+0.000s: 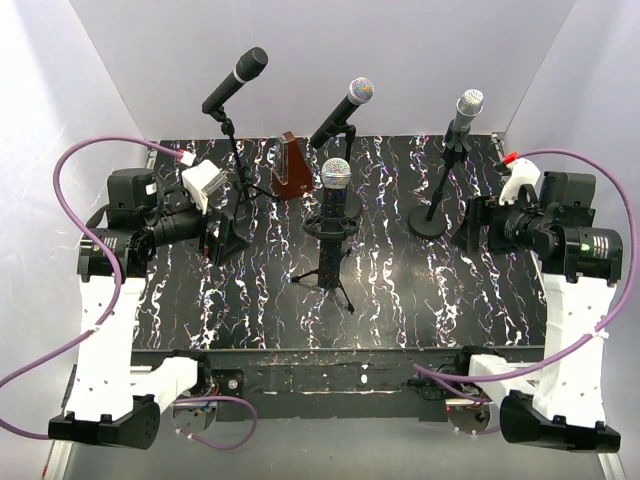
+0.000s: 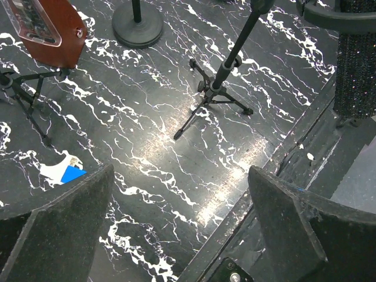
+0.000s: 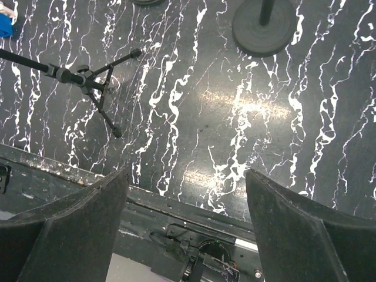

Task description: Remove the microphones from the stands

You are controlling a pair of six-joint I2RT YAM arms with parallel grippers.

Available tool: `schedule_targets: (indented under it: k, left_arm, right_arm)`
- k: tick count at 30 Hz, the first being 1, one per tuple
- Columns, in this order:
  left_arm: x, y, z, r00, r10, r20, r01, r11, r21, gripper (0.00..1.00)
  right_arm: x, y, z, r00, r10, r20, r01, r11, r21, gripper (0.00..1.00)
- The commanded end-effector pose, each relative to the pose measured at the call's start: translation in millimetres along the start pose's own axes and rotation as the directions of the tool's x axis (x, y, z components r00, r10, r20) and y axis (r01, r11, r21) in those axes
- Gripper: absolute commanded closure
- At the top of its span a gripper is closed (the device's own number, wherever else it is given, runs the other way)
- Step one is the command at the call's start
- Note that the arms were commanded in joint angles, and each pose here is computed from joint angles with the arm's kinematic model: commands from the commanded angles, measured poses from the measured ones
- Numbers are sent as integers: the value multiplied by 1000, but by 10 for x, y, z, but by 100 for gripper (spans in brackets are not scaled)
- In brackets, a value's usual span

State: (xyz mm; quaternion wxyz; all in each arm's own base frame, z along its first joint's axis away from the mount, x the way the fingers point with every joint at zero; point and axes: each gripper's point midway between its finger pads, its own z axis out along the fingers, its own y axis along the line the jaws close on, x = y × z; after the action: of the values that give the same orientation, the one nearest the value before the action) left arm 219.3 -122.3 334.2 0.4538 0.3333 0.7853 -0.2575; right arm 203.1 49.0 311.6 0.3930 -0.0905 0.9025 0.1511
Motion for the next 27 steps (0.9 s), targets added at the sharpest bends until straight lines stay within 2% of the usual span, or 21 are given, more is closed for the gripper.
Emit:
schedule_targets:
  k: [1, 2, 4, 5, 7, 9, 11, 14, 19, 24, 27]
  left_arm:
    - [-40, -17, -5, 999, 41, 14, -41, 999, 19, 2]
    - [-32, -10, 14, 999, 32, 10, -32, 999, 26, 2]
    - [38, -32, 58, 1000, 4, -14, -3, 999, 54, 2]
    - [64, -35, 72, 1000, -8, -23, 9, 998, 63, 2]
    - [108, -29, 100, 999, -16, -36, 19, 997, 69, 2]
    - [149, 70, 118, 998, -25, -52, 26, 999, 19, 2]
    - [125, 158, 118, 999, -2, -55, 1, 1000, -17, 2]
    - [-6, 194, 91, 998, 60, -34, -61, 998, -20, 2]
    - [-194, 212, 115, 998, 69, -13, -69, 998, 11, 2]
    - [-188, 189, 123, 999, 41, -30, -40, 999, 27, 2]
    - [-129, 135, 98, 996, 80, -48, -77, 996, 51, 2]
  right_arm:
    - [-99, 206, -37, 998, -60, 21, 63, 989, -131, 12]
    - [-125, 327, -87, 993, -110, 46, 117, 973, -200, 12]
    - [-110, 698, -239, 959, -243, 144, 281, 872, -401, 11]
    - [-109, 777, -266, 945, -272, 180, 324, 844, -428, 11]
    - [-162, 826, -203, 939, -281, 196, 340, 839, -425, 7]
    - [-178, 1055, -247, 911, -347, 224, 413, 767, -491, 6]
    - [-250, 1218, -283, 899, -368, 237, 437, 724, -533, 5]
    - [-449, 1429, -334, 916, -317, 245, 400, 688, -605, 4]
    - [-764, 1731, -410, 939, -237, 248, 343, 627, -699, 4]
    - [-937, 1934, -340, 948, -211, 239, 319, 585, -746, 4]
    - [-1059, 2060, -302, 962, -175, 210, 273, 559, -783, 4]
